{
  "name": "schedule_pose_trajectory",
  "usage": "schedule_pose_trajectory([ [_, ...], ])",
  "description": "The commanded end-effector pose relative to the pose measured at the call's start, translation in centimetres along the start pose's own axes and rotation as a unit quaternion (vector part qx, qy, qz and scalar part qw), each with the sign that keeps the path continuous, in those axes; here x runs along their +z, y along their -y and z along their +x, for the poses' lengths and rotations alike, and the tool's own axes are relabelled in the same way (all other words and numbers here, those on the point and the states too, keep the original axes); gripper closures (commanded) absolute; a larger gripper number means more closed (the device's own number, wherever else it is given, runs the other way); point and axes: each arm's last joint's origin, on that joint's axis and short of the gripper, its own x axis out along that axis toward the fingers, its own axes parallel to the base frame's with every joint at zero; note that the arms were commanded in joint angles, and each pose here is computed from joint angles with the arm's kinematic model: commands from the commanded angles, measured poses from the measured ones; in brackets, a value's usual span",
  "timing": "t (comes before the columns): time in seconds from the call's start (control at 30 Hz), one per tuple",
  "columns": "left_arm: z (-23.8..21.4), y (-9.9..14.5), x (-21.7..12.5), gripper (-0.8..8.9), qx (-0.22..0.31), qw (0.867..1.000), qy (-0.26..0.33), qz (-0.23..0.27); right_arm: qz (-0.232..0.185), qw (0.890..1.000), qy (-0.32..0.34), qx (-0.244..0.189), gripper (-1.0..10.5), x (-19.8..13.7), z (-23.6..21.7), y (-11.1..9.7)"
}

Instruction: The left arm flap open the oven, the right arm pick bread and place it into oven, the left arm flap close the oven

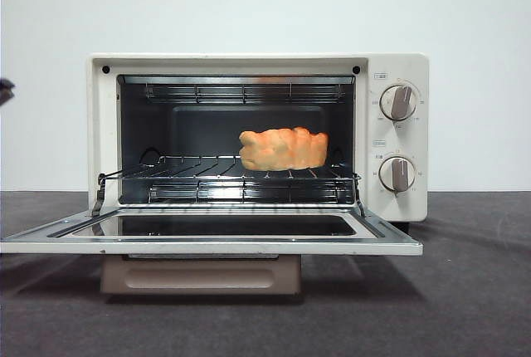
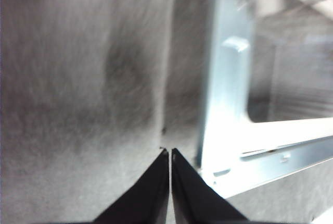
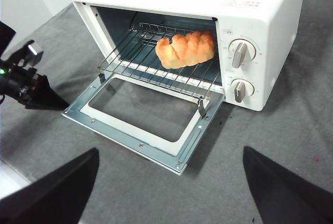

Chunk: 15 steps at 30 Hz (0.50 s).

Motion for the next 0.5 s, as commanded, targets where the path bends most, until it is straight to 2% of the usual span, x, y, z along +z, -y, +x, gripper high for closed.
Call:
schedule_pose_trajectory([
  [0.03,0.8,-0.4,0.0,8.03,0.002,1.000,-0.022,-0.006,0.004,1.000,0.014,0.000,5.1,0.5,-0.3,-0.1],
  [0.33,2.0,-0.4,0.0,8.04,-0.040,0.998,-0.057,-0.008,0.004,1.000,0.014,0.000,5.1,0.5,-0.3,-0.1],
  [0.5,2.0,-0.4,0.0,8.04,-0.042,0.997,-0.058,-0.009,0.007,1.000,0.014,0.000,5.1,0.5,-0.3,-0.1],
])
